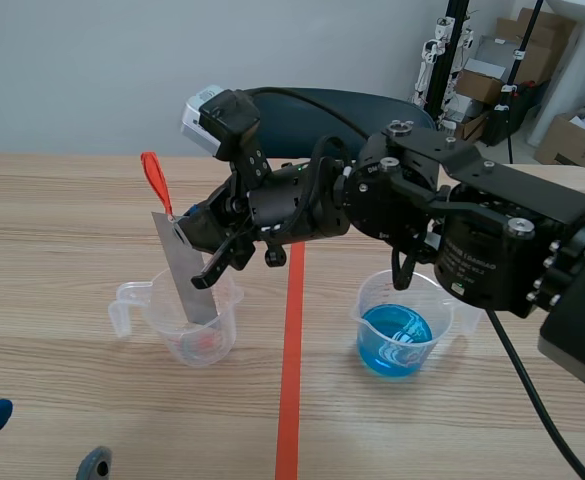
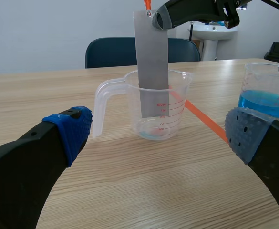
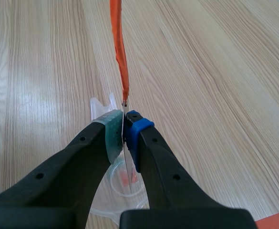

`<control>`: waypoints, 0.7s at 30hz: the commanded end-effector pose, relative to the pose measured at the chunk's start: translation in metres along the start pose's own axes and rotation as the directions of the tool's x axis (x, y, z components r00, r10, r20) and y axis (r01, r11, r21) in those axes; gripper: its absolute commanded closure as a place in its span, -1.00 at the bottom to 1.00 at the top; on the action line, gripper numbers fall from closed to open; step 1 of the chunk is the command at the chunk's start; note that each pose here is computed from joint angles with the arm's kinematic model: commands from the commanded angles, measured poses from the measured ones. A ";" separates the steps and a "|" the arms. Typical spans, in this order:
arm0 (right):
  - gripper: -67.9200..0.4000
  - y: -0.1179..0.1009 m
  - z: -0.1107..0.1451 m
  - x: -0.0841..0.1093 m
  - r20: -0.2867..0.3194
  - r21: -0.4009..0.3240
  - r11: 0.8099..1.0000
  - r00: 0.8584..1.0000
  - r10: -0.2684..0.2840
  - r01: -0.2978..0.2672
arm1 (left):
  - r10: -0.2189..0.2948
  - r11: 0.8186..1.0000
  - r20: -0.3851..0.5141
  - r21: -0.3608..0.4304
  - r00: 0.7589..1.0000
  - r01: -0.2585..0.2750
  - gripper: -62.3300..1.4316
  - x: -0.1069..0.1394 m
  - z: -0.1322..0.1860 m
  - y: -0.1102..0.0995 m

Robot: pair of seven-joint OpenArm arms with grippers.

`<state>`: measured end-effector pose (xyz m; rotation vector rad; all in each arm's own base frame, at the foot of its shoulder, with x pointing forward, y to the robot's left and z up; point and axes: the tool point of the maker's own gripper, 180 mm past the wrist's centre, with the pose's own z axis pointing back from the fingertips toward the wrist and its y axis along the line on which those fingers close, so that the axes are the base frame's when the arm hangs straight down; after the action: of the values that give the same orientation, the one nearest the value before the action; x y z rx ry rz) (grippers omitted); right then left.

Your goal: Do the redox reaction experiment. put the plate into the left beaker

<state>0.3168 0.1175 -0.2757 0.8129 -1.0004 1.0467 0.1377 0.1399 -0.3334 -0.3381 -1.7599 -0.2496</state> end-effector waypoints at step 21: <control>0.97 0.019 -0.011 0.006 0.018 0.050 0.997 0.998 0.064 -0.065 | -0.011 1.000 0.027 -0.002 1.000 0.011 -0.89 0.006 -0.002 0.003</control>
<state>0.2971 0.1304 -0.2877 0.8127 -0.9746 1.1337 0.1376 0.1399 -0.3334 -0.3381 -1.7595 -0.2495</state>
